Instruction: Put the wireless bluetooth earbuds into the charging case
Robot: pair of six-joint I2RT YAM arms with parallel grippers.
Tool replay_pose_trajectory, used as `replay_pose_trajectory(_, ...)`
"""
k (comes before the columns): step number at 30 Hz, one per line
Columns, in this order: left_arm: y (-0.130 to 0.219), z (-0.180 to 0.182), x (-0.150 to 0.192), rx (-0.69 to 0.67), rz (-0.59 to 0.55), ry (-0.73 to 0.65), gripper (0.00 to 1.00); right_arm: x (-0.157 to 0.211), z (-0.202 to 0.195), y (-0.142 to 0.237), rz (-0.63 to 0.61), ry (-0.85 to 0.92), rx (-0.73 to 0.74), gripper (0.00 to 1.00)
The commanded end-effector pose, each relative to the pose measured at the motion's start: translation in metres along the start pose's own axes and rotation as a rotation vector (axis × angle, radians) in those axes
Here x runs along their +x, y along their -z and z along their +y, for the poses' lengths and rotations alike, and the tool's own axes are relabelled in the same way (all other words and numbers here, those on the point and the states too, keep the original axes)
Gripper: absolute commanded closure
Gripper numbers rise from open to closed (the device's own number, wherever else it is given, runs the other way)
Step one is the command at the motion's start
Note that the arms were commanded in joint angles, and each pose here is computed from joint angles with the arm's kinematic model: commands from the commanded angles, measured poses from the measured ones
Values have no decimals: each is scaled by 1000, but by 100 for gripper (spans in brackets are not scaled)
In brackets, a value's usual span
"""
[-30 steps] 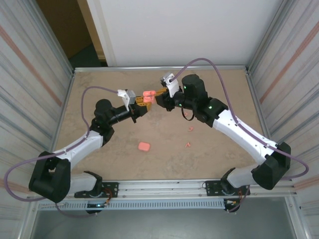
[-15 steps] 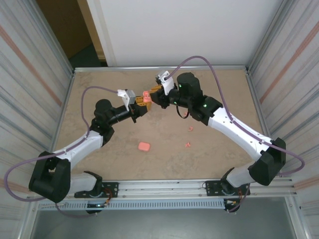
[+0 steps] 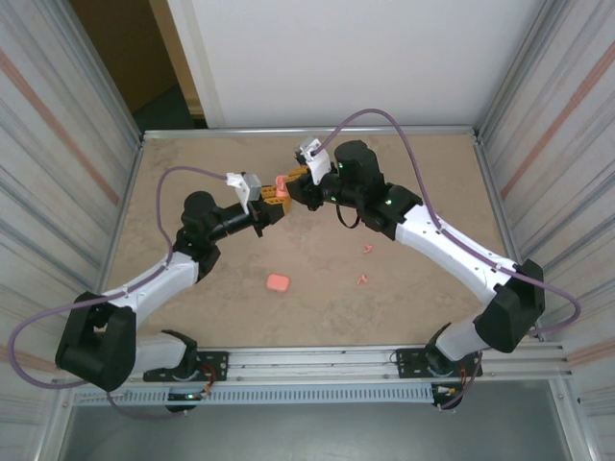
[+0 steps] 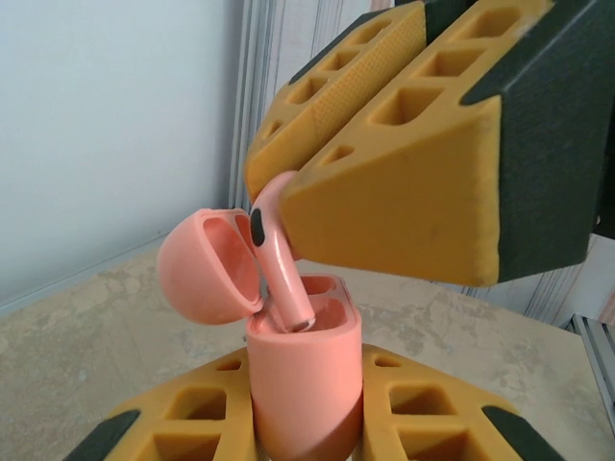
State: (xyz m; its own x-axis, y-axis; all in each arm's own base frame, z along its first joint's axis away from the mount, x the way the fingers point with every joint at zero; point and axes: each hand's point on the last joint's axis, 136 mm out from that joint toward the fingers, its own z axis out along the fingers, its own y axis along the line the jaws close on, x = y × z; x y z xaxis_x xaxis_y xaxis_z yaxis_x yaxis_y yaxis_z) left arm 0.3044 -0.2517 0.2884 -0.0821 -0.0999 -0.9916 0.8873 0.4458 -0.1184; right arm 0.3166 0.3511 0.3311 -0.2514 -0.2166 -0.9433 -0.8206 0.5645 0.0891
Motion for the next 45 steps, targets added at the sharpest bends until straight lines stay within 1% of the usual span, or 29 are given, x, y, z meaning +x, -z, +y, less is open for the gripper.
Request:
replay_pose_trajectory(1,3,-6,-21,18,-50,-43,100,-11,8,1,-10,27,-29,79)
replay_pose_trajectory(13,4,-7,-24,17,-53,-52,100,-2,19,3,42,19,-96,78)
replay_pose_trajectory(22,4,-8,-25,21,-54,-58,100,-3,21,2,47,-3,-121,73)
replay_pose_trajectory(27,5,-10,-25,24,-56,-60,100,-10,16,5,36,-7,-104,65)
replay_pose_trajectory(33,6,-10,-25,23,-56,-62,100,-24,5,14,3,-34,-88,53)
replay_pose_trajectory(38,8,-11,-25,19,-56,-64,100,-27,-7,22,-12,-85,-71,46)
replay_pose_trajectory(43,9,-11,-25,13,-58,-71,100,-29,-18,36,-43,-114,-43,37)
replay_pose_trajectory(45,9,-11,-26,12,-60,-73,100,-27,-25,41,-47,-132,-19,35)
